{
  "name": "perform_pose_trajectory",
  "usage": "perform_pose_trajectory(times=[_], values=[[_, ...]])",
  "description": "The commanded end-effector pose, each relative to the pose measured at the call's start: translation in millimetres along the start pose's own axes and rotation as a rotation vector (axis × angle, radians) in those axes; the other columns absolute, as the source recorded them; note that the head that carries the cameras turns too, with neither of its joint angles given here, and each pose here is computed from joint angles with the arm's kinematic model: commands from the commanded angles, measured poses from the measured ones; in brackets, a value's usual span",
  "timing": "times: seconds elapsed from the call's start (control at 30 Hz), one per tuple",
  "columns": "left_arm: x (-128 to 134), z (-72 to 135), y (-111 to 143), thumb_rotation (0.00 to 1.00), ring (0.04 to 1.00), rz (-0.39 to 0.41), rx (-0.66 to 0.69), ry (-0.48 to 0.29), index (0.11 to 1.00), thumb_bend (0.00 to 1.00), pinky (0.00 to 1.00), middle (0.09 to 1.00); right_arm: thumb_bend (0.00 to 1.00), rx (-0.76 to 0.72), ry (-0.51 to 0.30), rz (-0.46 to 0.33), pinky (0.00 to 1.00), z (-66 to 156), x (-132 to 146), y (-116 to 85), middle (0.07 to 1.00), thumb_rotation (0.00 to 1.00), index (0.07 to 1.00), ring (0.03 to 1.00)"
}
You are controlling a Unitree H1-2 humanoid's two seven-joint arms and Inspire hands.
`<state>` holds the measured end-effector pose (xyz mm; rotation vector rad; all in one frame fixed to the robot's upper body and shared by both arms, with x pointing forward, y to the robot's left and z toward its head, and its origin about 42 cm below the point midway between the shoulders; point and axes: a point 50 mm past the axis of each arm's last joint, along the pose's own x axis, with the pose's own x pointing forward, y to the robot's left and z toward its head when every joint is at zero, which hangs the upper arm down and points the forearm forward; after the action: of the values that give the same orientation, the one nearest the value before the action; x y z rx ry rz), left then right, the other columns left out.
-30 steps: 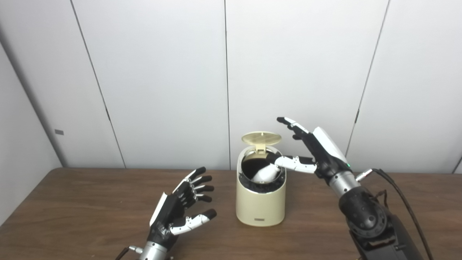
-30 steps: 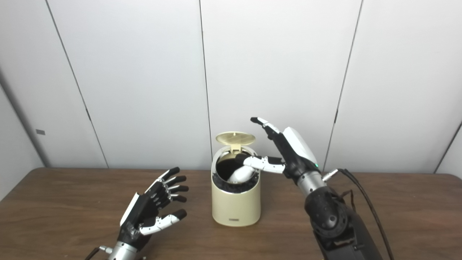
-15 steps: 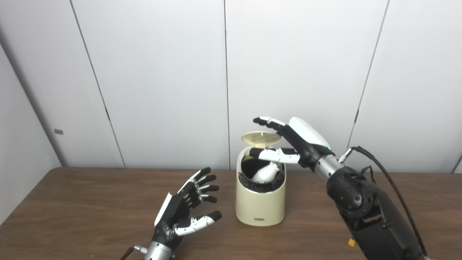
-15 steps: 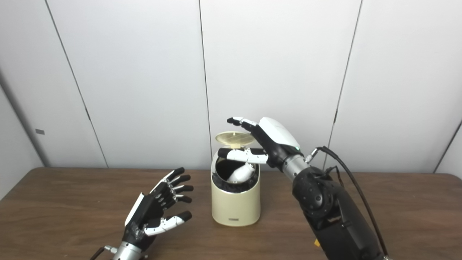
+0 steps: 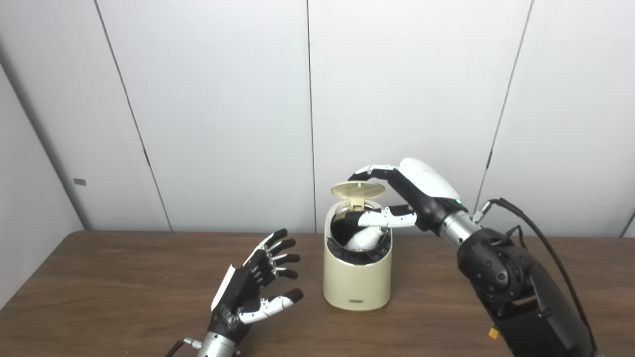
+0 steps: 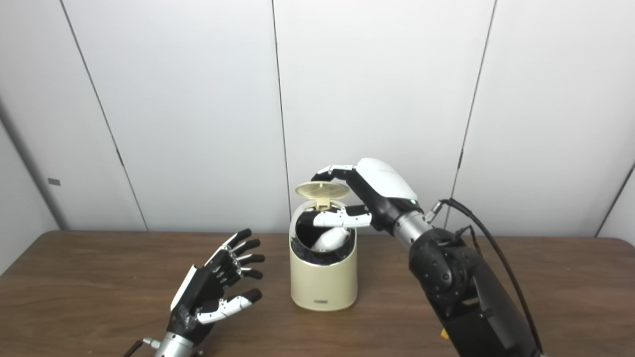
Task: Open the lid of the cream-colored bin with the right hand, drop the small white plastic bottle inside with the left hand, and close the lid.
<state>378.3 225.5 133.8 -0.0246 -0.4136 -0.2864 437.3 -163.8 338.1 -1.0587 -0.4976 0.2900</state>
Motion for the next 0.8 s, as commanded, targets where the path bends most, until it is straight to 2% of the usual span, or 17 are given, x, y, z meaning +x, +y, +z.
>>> perform_pose_trajectory(times=[0.0, 0.1, 0.3, 0.47, 0.63, 0.77], values=[[-3, -2, -5, 0.12, 0.770, 0.017, -0.027, -0.017, 0.926, 0.73, 0.64, 0.867, 0.71, -0.050, -0.040, -0.061, 0.78, 8, 0, -26, 0.763, 0.79, 0.719, 0.846], [-3, -2, -4, 0.12, 0.762, 0.018, -0.025, -0.017, 0.921, 0.73, 0.63, 0.864, 0.72, -0.086, -0.042, -0.054, 0.77, 7, -4, -28, 0.760, 0.79, 0.714, 0.842], [-2, -2, -4, 0.12, 0.759, 0.022, -0.023, -0.017, 0.917, 0.73, 0.62, 0.862, 0.71, -0.240, -0.083, -0.051, 0.81, 8, -8, -30, 0.715, 0.78, 0.688, 0.845], [-1, -2, -5, 0.11, 0.760, 0.024, -0.022, -0.016, 0.915, 0.72, 0.62, 0.865, 0.70, -0.265, -0.083, -0.028, 0.84, 8, -10, -27, 0.702, 0.73, 0.688, 0.842], [-2, -2, -6, 0.11, 0.760, 0.028, -0.018, -0.009, 0.911, 0.72, 0.61, 0.862, 0.72, -0.271, -0.065, 0.022, 0.87, 10, -12, -26, 0.729, 0.78, 0.713, 0.878], [-4, -2, -6, 0.12, 0.762, 0.034, -0.013, -0.003, 0.912, 0.73, 0.62, 0.864, 0.71, -0.295, -0.072, 0.064, 0.86, 12, -15, -23, 0.736, 0.76, 0.722, 0.885]])
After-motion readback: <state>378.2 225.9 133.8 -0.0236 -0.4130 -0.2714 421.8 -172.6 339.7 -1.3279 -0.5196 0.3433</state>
